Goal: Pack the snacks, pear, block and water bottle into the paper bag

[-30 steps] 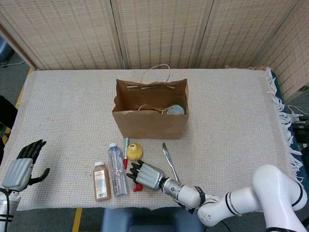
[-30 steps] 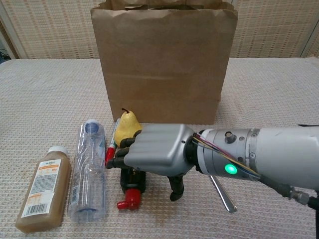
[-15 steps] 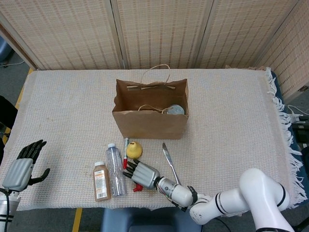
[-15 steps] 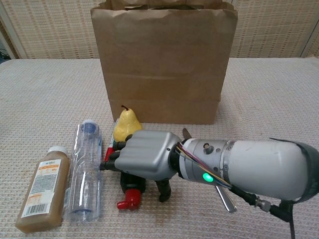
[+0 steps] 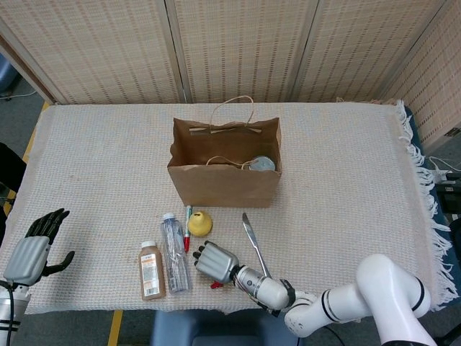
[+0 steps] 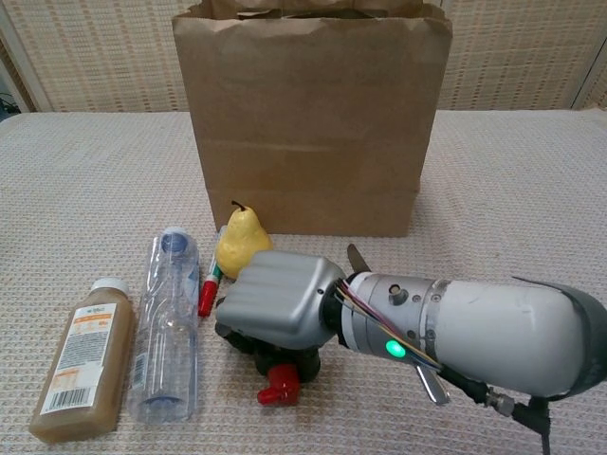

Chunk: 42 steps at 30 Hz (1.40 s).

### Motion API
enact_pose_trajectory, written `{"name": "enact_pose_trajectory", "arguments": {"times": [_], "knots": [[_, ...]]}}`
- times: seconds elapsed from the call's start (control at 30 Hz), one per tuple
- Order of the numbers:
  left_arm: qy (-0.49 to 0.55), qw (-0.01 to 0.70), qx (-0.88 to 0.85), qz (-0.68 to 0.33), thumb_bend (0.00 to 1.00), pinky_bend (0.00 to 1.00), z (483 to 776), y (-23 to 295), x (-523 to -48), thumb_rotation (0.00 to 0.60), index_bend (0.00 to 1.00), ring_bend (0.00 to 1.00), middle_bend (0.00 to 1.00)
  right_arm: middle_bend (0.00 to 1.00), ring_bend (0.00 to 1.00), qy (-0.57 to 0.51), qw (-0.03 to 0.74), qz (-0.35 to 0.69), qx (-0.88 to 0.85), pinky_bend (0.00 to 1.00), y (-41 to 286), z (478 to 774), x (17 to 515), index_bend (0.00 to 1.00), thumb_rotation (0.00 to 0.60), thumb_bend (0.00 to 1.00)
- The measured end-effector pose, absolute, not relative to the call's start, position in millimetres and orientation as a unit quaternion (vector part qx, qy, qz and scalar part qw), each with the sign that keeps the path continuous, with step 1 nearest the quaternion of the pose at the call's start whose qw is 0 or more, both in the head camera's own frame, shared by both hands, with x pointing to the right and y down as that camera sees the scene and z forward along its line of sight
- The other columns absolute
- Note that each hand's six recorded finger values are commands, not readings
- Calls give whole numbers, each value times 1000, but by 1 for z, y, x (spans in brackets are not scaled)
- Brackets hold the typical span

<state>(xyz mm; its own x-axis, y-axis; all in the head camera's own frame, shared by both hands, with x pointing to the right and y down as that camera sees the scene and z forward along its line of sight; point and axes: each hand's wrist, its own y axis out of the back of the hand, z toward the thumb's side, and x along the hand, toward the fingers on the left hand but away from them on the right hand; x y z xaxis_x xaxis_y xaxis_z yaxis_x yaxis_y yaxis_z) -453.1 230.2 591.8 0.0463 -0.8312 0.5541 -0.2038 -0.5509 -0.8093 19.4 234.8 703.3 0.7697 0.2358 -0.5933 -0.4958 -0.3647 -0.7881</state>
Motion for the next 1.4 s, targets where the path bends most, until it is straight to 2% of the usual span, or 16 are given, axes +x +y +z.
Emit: {"name": "enact_pose_trajectory", "arguments": {"times": [0.27, 0.47, 0.67, 0.9, 1.03, 1.17, 1.4], "knots": [[386, 274, -669, -572, 344, 70, 592, 230, -453, 600, 0, 0, 0, 557, 528, 72, 557, 328, -759, 631, 229, 690, 33, 729, 600, 331], [386, 275, -669, -573, 345, 70, 592, 230, -454, 600, 0, 0, 0, 557, 528, 32, 565, 312, -763, 631, 220, 661, 40, 730, 600, 332], [385, 277, -667, -574, 345, 70, 592, 230, -453, 600, 0, 0, 0, 558, 529, -69, 590, 274, -756, 630, 191, 606, 40, 731, 600, 332], [383, 278, -667, -575, 346, 69, 593, 231, -452, 600, 0, 0, 0, 560, 528, -245, 613, 237, -713, 629, 124, 528, 43, 731, 600, 330], [383, 277, -668, -575, 346, 70, 592, 232, -452, 600, 0, 0, 0, 560, 529, -329, 615, 236, -676, 627, 89, 497, 53, 724, 600, 329], [382, 277, -669, -574, 346, 70, 592, 232, -451, 600, 0, 0, 0, 559, 529, -363, 608, 274, -650, 621, 65, 495, 65, 714, 600, 327], [385, 273, -670, -574, 346, 69, 591, 232, -452, 600, 0, 0, 0, 560, 528, -384, 614, 356, -591, 621, 23, 517, 89, 697, 600, 327]]}}
